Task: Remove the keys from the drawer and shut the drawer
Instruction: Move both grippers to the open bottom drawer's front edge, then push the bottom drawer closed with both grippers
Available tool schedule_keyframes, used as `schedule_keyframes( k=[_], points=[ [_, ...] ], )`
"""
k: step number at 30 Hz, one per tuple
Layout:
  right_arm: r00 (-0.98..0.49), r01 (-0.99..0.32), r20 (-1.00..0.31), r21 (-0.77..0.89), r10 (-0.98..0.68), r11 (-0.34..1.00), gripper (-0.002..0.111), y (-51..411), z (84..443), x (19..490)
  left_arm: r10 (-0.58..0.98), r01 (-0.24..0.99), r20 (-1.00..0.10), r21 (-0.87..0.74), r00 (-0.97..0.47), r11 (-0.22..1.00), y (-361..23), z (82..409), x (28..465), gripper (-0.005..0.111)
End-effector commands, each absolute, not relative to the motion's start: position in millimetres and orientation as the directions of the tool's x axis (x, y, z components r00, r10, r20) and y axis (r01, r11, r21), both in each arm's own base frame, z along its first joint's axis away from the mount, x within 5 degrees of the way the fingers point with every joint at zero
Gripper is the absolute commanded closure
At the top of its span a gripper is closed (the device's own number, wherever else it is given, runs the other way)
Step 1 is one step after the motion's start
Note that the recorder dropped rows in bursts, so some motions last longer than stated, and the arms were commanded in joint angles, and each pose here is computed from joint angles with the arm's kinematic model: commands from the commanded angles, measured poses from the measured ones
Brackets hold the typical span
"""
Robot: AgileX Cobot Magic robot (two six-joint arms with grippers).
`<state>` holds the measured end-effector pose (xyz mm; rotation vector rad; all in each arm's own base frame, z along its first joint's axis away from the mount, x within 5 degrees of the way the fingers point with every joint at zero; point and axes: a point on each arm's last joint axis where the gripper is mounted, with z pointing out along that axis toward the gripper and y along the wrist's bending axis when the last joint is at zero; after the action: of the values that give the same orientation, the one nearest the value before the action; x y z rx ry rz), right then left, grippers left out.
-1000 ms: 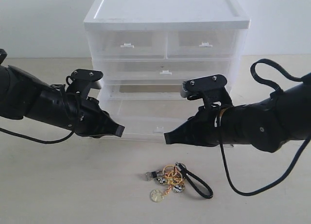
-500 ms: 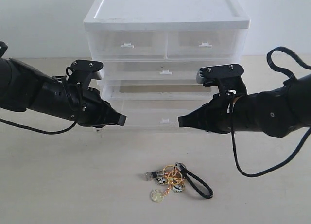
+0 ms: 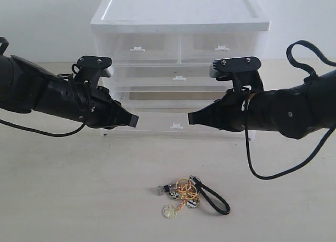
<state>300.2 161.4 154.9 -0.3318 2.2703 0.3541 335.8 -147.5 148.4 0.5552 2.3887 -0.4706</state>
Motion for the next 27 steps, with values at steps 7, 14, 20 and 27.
schedule_keyframes(
  k=[7,14,20,27],
  points=[
    [-0.591,-0.403,-0.791,0.123,-0.156,0.907,0.108,161,164,280,0.314,0.613,-0.633,-0.330,-0.708,0.717,-163,158,318,0.103],
    [-0.644,-0.382,-0.747,0.124,-0.168,0.916,0.108,150,149,265,0.298,0.525,-0.591,-0.256,-0.749,0.812,-150,139,311,0.103],
    [-0.670,-0.359,-0.725,0.127,-0.161,0.924,0.108,158,116,281,0.337,0.523,-0.545,-0.230,-0.768,0.821,-153,105,327,0.103],
    [-0.650,-0.363,-0.743,0.119,-0.159,0.924,0.108,169,116,306,0.321,0.519,-0.600,-0.188,-0.733,0.834,-157,117,346,0.103]
  ],
)
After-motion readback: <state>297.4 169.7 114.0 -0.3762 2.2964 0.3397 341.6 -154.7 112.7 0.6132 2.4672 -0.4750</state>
